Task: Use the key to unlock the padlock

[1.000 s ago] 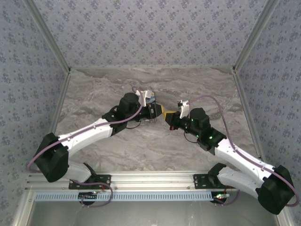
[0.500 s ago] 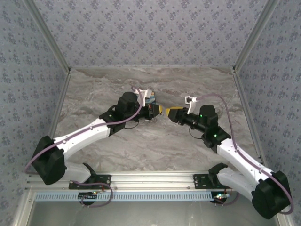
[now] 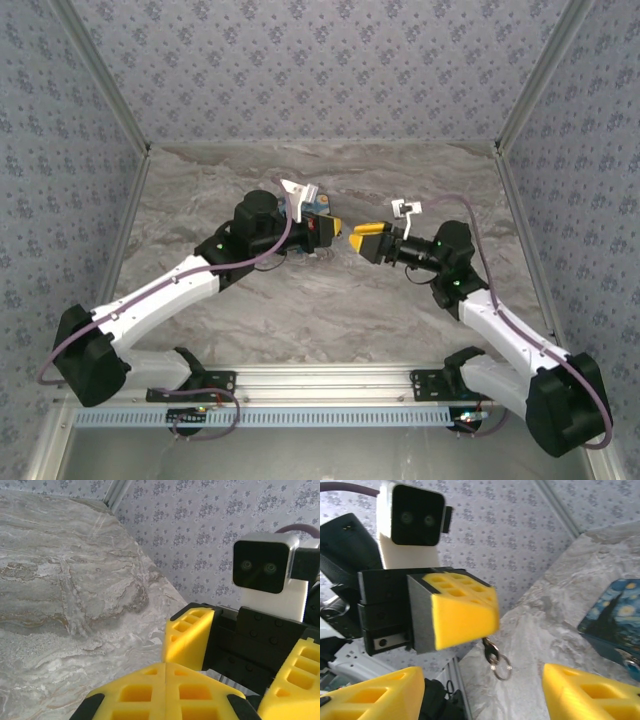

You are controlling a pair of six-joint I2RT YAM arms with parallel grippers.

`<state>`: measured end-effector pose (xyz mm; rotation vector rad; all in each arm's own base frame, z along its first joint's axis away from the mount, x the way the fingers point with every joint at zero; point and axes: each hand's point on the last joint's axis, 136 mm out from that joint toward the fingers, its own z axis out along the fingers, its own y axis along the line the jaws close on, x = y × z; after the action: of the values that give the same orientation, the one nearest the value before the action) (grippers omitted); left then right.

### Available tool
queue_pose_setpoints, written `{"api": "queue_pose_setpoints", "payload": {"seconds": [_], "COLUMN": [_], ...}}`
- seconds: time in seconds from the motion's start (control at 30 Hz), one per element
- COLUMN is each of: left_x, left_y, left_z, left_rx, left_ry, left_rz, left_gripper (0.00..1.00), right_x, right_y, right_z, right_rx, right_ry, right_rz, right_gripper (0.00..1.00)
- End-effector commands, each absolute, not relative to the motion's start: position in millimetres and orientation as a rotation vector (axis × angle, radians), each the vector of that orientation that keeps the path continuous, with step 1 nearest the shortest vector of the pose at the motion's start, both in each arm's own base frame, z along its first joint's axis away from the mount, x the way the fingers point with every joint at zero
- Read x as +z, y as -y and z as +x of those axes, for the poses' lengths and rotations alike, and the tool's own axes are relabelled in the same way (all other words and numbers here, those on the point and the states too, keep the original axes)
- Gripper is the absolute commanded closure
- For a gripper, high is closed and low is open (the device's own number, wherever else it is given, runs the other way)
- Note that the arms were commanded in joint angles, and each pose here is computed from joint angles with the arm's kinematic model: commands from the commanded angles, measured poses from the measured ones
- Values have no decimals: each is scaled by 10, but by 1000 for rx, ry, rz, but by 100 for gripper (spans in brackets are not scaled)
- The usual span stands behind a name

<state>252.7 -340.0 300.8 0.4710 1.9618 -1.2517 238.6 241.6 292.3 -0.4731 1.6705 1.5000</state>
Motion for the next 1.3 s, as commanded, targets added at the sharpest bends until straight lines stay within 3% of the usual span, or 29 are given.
{"api": "queue_pose_setpoints", "payload": {"seconds": [0.0, 0.83, 1.27], "left_x": [3340, 3235, 3177], "left_y": [3417, 3482, 3495], "left_z": [2487, 2516, 2504], "left_rx": [-1303, -1336, -1336], "left_ry": [-1849, -1874, -1888], "left_rz": [508, 494, 506], "left_gripper": [100, 100, 100], "right_x": [3113, 2994, 3028], "right_y": [-2520, -2591, -2577], "right_z": [2331, 2453, 2479], "right_rx": [1524, 1510, 1509], "right_ry": [-1599, -1640, -1636], "right_rz": [-557, -513, -498], "right_gripper": [38, 75, 80]}}
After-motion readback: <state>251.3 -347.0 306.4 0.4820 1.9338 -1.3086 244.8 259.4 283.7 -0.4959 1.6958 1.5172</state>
